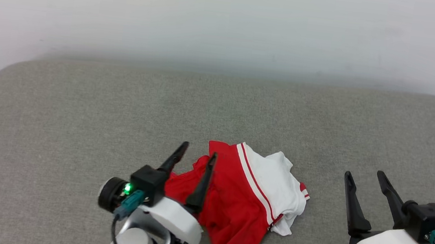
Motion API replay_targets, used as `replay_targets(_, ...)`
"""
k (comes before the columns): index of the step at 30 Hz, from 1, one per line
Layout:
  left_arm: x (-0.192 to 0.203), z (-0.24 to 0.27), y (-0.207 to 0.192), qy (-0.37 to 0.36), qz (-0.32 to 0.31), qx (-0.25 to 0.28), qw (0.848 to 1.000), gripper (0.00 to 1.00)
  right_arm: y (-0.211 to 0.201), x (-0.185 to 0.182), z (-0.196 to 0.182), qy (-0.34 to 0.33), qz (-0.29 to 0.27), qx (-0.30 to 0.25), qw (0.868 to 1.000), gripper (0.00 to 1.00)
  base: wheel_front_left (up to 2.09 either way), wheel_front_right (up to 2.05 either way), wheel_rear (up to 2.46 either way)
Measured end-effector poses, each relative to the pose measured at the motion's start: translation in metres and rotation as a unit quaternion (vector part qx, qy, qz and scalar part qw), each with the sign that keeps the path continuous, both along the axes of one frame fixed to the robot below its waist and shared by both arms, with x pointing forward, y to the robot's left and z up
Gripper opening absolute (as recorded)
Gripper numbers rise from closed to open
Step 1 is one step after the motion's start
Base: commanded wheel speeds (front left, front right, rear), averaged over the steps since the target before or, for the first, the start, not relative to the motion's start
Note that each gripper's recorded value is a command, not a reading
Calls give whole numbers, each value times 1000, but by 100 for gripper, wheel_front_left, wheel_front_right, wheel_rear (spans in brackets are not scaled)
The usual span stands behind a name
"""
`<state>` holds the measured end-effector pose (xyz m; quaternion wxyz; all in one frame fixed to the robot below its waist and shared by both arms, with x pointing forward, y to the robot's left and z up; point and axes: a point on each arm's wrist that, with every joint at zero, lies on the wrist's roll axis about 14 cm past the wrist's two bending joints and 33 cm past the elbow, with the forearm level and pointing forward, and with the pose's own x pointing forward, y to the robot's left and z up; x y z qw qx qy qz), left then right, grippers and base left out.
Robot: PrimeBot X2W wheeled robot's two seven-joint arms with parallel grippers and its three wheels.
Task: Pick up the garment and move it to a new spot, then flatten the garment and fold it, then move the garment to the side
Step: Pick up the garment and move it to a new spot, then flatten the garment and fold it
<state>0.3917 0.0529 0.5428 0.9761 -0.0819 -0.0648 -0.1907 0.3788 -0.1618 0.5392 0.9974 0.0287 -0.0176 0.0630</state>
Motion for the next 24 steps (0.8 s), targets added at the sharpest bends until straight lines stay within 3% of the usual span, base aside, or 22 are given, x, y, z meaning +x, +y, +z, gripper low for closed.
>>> replay_targets(13,-11,-12,105,7,153,31,988,100,-5,-11,-7,21,-5,2,1000,100,0,0,0)
replay_targets(24,-21,-19,128,16,181,35,983,100,-10,-15,-9,26,-13,0,1000,100,0,0,0)
